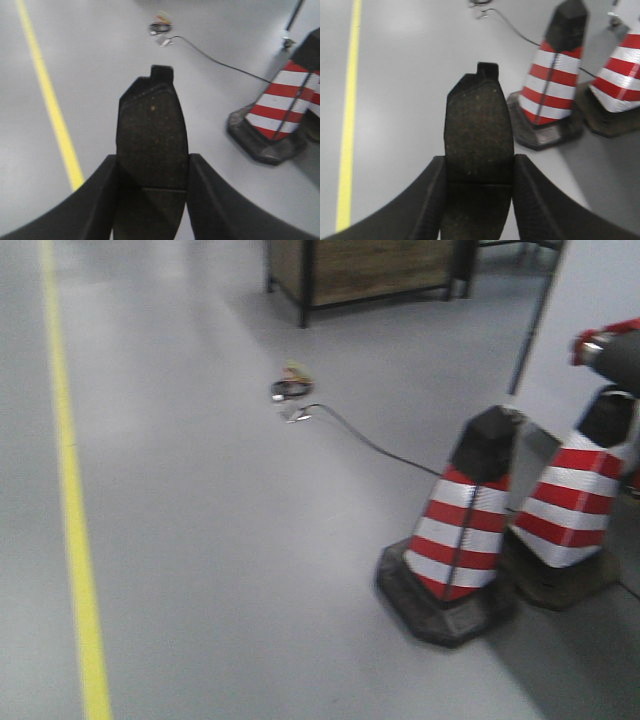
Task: Move and align brake pads A on conveyor
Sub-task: 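Turn the base past the striped cones toward the dark conveyor belt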
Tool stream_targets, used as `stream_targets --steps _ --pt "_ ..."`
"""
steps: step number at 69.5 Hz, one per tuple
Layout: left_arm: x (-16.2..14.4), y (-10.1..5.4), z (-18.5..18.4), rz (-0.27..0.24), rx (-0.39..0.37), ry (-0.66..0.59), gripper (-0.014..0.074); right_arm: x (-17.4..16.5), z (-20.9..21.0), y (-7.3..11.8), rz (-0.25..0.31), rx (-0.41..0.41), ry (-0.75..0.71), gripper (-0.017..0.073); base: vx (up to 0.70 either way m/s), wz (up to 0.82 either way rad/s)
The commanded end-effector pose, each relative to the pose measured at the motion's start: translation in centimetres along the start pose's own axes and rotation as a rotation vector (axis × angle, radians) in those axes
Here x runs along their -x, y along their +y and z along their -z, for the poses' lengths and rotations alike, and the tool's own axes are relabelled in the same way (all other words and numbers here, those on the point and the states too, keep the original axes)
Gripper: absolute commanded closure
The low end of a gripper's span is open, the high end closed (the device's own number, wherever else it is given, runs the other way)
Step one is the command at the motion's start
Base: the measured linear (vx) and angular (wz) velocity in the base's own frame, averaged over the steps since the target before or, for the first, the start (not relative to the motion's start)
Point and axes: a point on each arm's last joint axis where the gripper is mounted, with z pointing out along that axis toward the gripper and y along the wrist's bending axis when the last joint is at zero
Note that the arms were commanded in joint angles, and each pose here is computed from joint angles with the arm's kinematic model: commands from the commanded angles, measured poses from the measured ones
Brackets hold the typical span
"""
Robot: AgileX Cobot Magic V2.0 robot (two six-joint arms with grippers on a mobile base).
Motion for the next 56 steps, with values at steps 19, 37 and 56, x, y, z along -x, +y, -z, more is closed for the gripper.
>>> stream_targets --steps 19,37,56 --pt "1.49 -0.23 0.41 -0.004 -0.023 -0.100 0.0599 1.55 0.34 -0.03 0.011 -0.008 -0.102 0.0564 0.30 -0.86" --pt "1.49 -0.23 0.41 -0.004 -0.023 -0.100 0.0599 1.55 0.34 -0.03 0.011 -0.008 -0.102 0.0564 0.29 -0.87" --pt "1.49 -0.23 0.41 -0.004 -0.023 -0.100 0.0599 1.55 0.34 -0.03 0.011 -0.008 -0.102 0.0564 0.26 -0.82"
